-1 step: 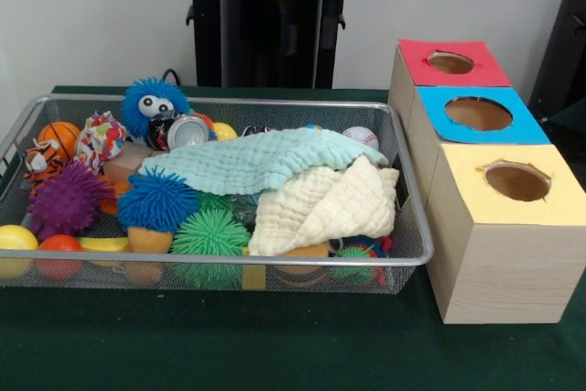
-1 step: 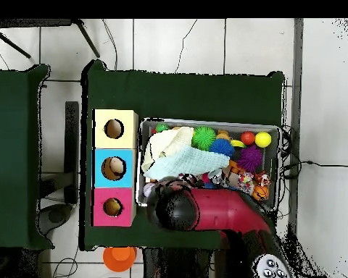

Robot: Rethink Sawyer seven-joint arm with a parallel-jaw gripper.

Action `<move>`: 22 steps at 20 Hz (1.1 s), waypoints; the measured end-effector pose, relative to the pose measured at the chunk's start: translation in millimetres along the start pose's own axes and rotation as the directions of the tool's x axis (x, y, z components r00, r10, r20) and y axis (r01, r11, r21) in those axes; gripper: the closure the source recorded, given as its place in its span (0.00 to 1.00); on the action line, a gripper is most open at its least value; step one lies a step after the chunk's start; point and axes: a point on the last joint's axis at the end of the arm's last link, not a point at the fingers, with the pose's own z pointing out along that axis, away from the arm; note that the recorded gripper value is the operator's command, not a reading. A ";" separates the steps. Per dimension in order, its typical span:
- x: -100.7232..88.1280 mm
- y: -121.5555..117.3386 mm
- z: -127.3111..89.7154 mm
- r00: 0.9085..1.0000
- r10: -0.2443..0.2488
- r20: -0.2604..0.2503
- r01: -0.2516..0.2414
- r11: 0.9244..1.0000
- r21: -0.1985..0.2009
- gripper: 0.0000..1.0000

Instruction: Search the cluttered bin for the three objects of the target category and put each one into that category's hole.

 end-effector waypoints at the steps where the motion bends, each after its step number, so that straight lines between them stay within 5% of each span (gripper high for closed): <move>1: 5.0 -10.5 -0.8 1.000 0.016 0.001 -0.016 1.000 0.004 0.00; 7: 52.4 -88.6 -0.4 0.993 0.117 0.009 -0.117 0.993 0.029 0.00; 13: 89.2 -140.9 11.0 0.989 0.149 0.011 -0.149 0.988 0.051 0.00; 22: 89.2 -190.4 31.4 0.992 0.119 0.044 -0.122 0.990 0.071 0.00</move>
